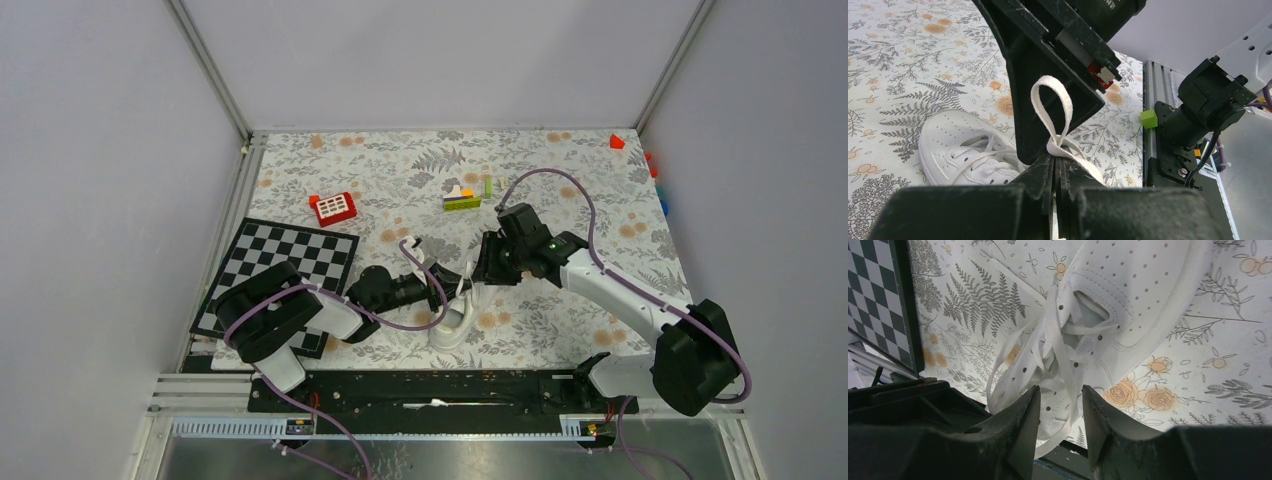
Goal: Tie the shoes
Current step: Wrap the shoelace around the shoelace.
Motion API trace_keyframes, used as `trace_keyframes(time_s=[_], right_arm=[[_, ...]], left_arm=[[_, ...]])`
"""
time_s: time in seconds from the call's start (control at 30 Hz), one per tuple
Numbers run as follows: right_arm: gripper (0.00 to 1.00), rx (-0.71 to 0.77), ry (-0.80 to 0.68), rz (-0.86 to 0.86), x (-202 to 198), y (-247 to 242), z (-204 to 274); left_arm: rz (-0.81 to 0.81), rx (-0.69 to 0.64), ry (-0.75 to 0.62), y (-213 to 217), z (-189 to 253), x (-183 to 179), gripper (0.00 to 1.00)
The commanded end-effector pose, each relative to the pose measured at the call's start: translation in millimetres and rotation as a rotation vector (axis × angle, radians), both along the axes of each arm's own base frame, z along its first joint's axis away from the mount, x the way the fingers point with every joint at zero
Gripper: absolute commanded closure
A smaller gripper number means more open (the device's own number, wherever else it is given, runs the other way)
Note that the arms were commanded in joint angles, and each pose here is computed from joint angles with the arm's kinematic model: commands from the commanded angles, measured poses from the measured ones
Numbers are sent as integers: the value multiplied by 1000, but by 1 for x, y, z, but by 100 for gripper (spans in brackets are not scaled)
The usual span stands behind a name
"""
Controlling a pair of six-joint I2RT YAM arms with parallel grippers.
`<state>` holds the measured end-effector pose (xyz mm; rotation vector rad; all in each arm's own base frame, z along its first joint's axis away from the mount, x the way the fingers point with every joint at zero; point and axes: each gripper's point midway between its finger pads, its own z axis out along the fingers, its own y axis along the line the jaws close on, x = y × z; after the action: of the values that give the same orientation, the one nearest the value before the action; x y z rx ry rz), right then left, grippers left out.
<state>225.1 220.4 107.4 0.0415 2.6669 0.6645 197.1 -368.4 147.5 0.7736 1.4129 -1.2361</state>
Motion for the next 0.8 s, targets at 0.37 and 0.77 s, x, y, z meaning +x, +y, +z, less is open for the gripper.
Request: trace_keyframes(time_s=[0.37, 0.77], right_arm=[[60, 44, 11, -46, -8, -6, -14], [69, 65, 10, -69, -11, -8, -14]], left_arm=[[-3, -89, -70, 0, 30, 2, 100], [-2, -88, -69, 0, 30, 2, 100]])
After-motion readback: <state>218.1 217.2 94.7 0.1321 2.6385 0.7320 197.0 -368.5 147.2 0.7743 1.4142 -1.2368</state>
